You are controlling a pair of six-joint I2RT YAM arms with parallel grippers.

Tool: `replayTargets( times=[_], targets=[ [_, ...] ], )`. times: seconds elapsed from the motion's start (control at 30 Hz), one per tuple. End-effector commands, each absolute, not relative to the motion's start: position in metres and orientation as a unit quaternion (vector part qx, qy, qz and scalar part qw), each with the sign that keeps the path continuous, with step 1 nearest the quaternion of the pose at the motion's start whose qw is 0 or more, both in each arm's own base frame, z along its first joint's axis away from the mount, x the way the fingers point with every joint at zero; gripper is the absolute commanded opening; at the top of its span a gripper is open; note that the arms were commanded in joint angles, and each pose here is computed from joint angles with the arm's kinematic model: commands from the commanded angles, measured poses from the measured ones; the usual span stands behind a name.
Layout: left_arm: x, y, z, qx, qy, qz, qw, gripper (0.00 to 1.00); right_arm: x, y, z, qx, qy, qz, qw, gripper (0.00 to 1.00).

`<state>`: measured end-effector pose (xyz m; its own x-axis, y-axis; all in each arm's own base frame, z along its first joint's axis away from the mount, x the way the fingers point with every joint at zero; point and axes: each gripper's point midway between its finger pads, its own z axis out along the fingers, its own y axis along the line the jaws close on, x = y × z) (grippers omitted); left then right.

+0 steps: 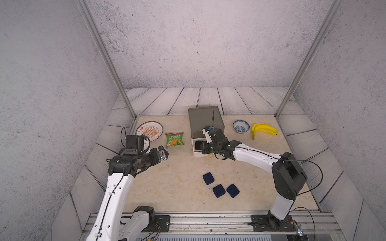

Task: Place the brooch boxes into the drawer by color
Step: Adjust the brooch box in the drawer.

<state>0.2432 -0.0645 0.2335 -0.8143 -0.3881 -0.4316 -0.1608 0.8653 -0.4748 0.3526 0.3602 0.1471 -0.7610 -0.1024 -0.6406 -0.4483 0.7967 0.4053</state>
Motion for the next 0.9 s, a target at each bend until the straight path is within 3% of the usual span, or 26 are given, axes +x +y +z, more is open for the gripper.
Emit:
replayTargets(
  times=[0.0, 0.33, 0.6, 0.87],
  targets=[
    [0.245, -0.064, 0.229, -0.15, 0.929, -0.215, 0.262, 0.98, 0.352, 0.354, 0.14, -0.155, 0.906, 0.25, 0.304, 0.0],
    [0.244, -0.064, 0.228, -0.147, 0.931, -0.212, 0.259, 0.98, 0.367, 0.319, 0.128, -0.121, 0.928, 0.167, 0.31, 0.0],
    [0.243, -0.062, 0.227, -0.147, 0.931, -0.208, 0.26, 0.98, 0.376, 0.304, 0.146, -0.121, 0.921, 0.162, 0.333, 0.0],
    [0.243, -0.062, 0.227, -0.146, 0.932, -0.207, 0.259, 0.98, 0.375, 0.298, 0.166, -0.135, 0.911, 0.157, 0.358, 0.12]
  ],
)
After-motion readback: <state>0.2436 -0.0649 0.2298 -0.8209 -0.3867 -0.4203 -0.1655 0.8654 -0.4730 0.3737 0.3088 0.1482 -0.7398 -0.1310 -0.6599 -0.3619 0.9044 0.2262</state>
